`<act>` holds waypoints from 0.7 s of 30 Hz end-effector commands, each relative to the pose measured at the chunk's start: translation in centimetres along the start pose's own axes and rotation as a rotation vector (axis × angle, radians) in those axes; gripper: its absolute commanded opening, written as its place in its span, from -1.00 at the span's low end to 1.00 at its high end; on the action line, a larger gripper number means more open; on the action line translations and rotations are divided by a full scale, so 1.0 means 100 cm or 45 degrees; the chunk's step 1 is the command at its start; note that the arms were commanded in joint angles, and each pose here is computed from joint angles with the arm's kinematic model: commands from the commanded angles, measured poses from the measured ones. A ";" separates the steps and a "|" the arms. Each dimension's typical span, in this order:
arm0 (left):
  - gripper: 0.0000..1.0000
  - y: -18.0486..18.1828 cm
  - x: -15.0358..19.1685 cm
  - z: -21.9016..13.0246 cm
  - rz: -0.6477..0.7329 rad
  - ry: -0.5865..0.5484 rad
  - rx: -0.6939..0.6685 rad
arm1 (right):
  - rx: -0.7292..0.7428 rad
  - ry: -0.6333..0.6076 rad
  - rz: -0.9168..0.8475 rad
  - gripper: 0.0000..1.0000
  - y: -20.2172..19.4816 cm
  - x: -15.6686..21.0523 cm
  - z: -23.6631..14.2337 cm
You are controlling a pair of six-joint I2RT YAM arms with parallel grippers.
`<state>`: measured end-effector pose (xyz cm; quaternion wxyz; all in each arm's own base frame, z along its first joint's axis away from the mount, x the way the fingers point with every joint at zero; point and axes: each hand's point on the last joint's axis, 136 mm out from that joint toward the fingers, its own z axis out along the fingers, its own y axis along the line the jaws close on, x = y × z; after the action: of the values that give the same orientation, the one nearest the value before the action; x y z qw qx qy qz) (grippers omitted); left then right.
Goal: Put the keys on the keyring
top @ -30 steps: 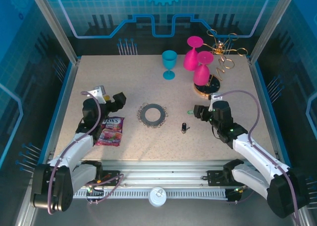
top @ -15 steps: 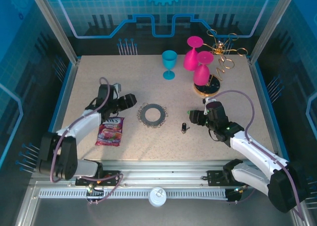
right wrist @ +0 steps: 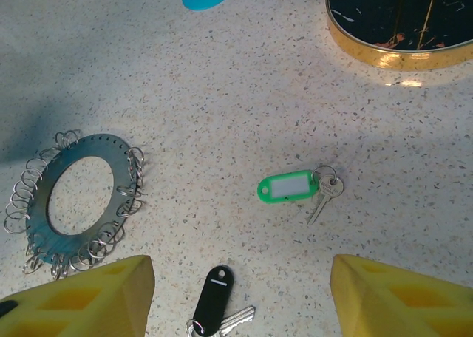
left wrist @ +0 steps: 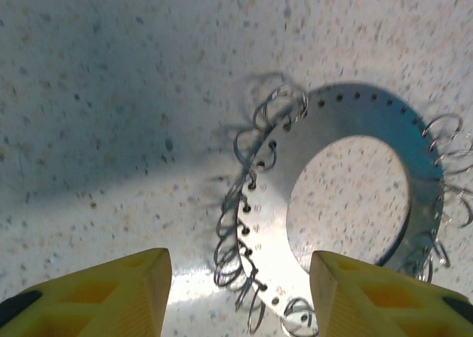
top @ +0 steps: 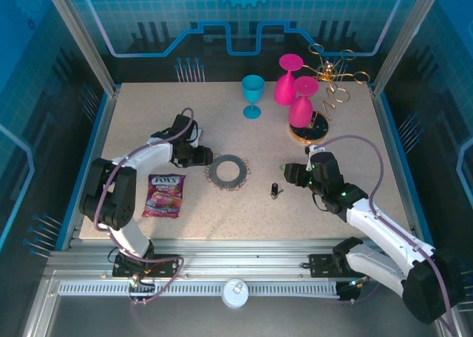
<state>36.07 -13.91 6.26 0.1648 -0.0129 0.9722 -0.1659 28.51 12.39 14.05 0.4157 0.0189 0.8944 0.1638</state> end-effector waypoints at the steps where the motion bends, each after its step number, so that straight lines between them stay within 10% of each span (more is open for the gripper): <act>1: 0.18 0.002 0.022 -0.010 -0.078 0.026 -0.058 | 0.016 0.007 0.005 0.30 -0.003 0.007 -0.004; 21: -0.36 -0.019 0.061 0.016 -0.255 -0.018 -0.112 | 0.020 0.010 0.011 0.28 -0.004 0.009 -0.003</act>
<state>29.91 -15.75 3.19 0.1474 -0.1081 0.9755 -0.1226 28.01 12.21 13.08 0.4072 0.0181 0.8992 0.1592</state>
